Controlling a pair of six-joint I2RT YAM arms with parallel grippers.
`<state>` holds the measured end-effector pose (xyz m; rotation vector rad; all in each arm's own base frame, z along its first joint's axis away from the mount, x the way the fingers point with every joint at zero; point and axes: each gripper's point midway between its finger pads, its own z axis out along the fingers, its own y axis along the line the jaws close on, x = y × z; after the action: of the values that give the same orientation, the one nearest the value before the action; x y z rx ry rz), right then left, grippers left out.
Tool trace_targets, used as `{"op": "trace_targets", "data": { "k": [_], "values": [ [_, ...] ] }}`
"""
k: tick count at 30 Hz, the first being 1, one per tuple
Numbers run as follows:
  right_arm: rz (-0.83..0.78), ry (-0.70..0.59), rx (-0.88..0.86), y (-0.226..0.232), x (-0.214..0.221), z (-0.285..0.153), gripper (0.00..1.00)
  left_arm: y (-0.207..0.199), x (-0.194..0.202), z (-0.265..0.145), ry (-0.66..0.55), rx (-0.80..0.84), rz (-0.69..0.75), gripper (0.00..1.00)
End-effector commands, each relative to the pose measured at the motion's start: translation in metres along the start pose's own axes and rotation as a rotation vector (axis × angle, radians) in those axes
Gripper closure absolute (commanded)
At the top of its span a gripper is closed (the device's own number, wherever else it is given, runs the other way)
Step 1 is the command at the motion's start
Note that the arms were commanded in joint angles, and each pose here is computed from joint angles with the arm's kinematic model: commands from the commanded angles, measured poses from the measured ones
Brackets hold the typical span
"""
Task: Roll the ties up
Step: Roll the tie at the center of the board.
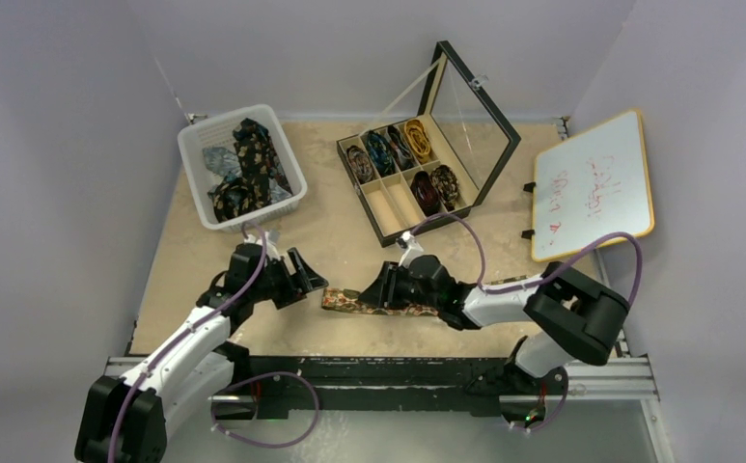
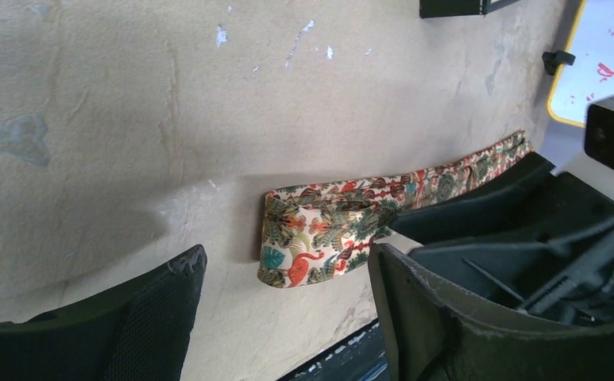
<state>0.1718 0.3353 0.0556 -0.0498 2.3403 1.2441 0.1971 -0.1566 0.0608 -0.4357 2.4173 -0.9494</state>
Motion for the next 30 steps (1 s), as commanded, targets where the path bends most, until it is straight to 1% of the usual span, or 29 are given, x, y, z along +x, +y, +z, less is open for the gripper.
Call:
{"op": "trace_targets", "data": {
  "k": [1,5,13,15,17,21,24,27,30],
  "values": [
    [0.029,-0.004,-0.078,0.02,-0.011,0.01,0.58,-0.015,-0.001,0.0,0.002,0.087,0.066,0.28],
    [0.025,0.002,-0.03,0.012,-0.012,0.017,0.6,-0.016,0.0,-0.001,0.005,0.098,0.087,0.28],
    [0.015,0.019,-0.011,0.004,-0.009,0.024,0.63,-0.02,0.003,0.001,0.012,0.148,0.125,0.28],
    [0.018,0.028,-0.013,0.003,-0.007,0.025,0.67,-0.021,0.008,0.002,0.032,0.175,0.141,0.28],
    [0.024,0.027,-0.011,0.001,-0.006,0.025,0.7,-0.026,0.006,0.004,0.028,0.212,0.173,0.29],
    [0.038,0.019,0.041,-0.014,-0.008,0.026,0.78,-0.024,0.01,0.006,0.037,0.221,0.187,0.29],
    [0.048,0.025,0.058,-0.023,-0.004,0.026,0.8,-0.023,0.014,0.007,0.043,0.244,0.193,0.29],
    [0.046,0.041,0.055,-0.026,0.0,0.027,0.84,-0.018,0.019,0.012,0.065,0.247,0.188,0.31],
    [0.048,0.043,0.054,-0.029,0.003,0.026,0.85,-0.017,0.023,0.015,0.082,0.257,0.172,0.34]
  ]
}}
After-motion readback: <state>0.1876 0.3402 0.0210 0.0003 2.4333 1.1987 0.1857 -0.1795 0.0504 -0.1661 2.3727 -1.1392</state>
